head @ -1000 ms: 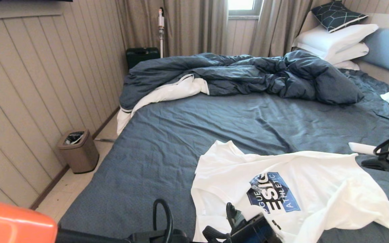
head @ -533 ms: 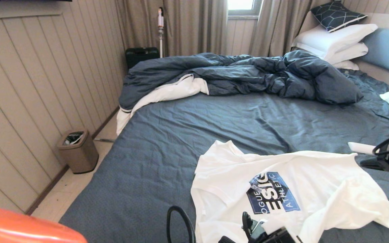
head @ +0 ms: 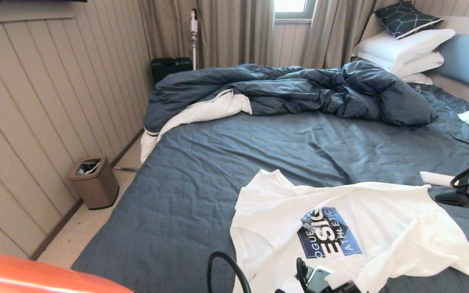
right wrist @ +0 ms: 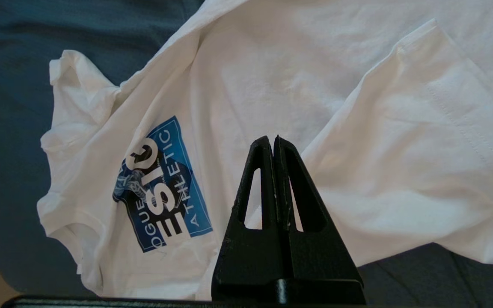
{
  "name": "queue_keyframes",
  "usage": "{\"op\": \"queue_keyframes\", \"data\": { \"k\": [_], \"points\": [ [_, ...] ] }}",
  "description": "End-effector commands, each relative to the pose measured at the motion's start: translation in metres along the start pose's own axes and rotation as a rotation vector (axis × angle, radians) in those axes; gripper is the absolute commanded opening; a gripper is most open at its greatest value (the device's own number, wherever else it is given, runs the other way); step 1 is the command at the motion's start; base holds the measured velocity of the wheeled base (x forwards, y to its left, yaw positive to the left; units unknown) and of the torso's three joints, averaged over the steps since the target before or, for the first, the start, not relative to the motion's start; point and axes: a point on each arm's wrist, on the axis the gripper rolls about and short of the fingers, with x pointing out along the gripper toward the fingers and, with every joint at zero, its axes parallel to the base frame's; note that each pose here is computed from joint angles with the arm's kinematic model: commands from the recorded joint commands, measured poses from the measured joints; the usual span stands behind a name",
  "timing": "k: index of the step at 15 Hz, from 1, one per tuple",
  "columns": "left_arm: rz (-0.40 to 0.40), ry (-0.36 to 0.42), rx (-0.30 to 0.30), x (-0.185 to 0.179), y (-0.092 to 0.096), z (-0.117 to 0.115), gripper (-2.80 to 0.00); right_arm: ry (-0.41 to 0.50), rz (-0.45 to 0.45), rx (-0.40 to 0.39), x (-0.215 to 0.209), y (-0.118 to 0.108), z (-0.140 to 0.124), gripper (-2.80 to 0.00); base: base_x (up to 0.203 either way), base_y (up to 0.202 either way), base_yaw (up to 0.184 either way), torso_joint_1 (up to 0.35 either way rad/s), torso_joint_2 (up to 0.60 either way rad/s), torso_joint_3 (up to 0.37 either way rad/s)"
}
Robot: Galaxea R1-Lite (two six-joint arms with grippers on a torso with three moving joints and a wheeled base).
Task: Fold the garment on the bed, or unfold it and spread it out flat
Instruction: Unford the white T-shirt
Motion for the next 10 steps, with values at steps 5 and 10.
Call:
{"op": "queue_keyframes", "data": {
  "k": [5,10],
  "points": [
    [0.050,-0.205,-0.103,-0.024,0.054,0.078,0.00,0.004,0.004,0.003,0.000,0.000,-0.001,-2.80,0.000,0.000,0.000,0.000,0.00,0.000],
    [0.203,-0.372,-0.274,-0.068,0.159,0.143,0.00,0.015,0.036,0.006,0.001,0.000,-0.002,-2.80,0.000,0.000,0.000,0.000,0.00,0.000]
  ]
}}
